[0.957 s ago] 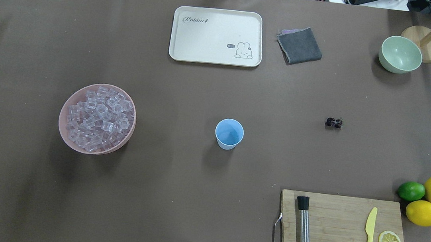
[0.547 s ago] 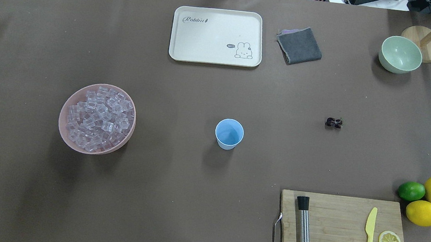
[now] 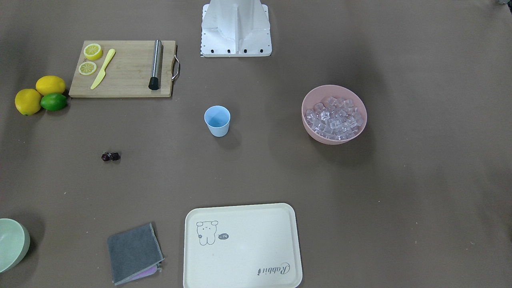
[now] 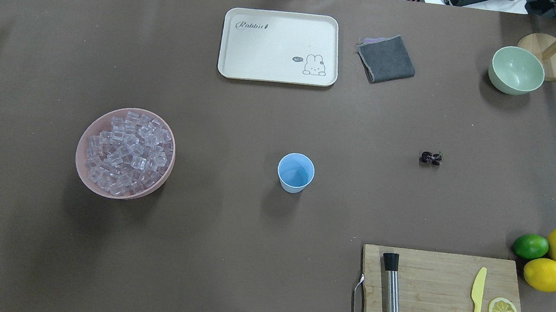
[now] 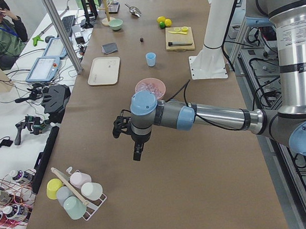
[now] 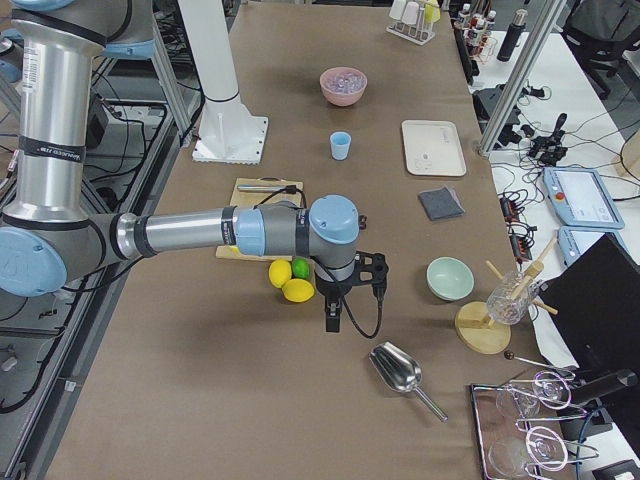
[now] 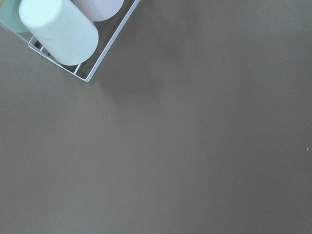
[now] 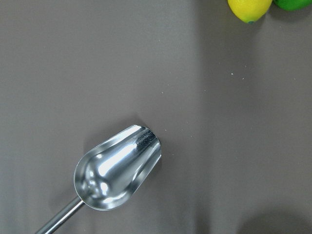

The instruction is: Put ice and cherries in cup

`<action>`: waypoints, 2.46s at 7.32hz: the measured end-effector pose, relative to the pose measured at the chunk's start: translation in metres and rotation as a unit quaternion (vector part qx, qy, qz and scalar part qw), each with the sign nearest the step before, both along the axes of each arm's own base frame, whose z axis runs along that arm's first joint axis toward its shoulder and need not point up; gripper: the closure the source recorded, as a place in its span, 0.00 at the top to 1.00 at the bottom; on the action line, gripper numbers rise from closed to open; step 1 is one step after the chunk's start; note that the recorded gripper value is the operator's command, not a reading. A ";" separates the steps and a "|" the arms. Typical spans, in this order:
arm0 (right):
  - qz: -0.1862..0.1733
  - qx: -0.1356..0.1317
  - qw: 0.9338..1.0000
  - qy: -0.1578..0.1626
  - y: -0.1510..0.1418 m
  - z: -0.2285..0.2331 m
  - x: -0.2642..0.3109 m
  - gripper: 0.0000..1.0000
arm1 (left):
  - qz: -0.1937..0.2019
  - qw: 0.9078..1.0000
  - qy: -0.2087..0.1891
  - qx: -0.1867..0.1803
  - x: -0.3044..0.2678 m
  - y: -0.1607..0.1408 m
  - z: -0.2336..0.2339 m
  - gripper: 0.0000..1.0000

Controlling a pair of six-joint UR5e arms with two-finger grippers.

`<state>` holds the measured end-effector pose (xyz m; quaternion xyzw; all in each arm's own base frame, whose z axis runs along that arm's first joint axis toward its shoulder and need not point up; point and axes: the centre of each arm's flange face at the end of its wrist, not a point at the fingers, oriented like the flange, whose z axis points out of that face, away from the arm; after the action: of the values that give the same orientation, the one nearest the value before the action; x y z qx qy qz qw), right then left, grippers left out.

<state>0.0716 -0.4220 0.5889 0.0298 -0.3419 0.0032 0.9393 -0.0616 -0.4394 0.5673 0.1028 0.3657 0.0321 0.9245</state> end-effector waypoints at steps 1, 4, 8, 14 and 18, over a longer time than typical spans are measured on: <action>0.001 0.021 1.000 0.001 -0.005 -0.009 0.000 1.00 | -0.002 1.000 0.001 0.004 -0.001 -0.002 -0.005 0.99; 0.030 0.114 0.993 0.003 -0.017 -0.031 0.018 1.00 | -0.015 0.999 0.004 0.041 -0.013 -0.019 -0.035 0.99; 0.069 0.110 0.991 -0.023 -0.012 -0.029 0.018 1.00 | -0.016 0.996 0.000 0.090 -0.016 -0.050 -0.045 0.99; 0.050 0.141 0.985 -0.085 -0.026 -0.060 0.006 1.00 | 0.027 0.977 0.020 0.208 0.051 -0.070 -0.102 1.00; 0.053 0.131 0.985 -0.096 -0.025 -0.059 0.002 1.00 | 0.023 0.983 0.101 0.152 0.189 -0.051 -0.187 1.00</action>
<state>0.0740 -0.4467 0.5298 0.1697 -0.4256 0.0106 0.8888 0.1272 -0.4902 0.3799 0.2366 0.4502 0.0978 0.8554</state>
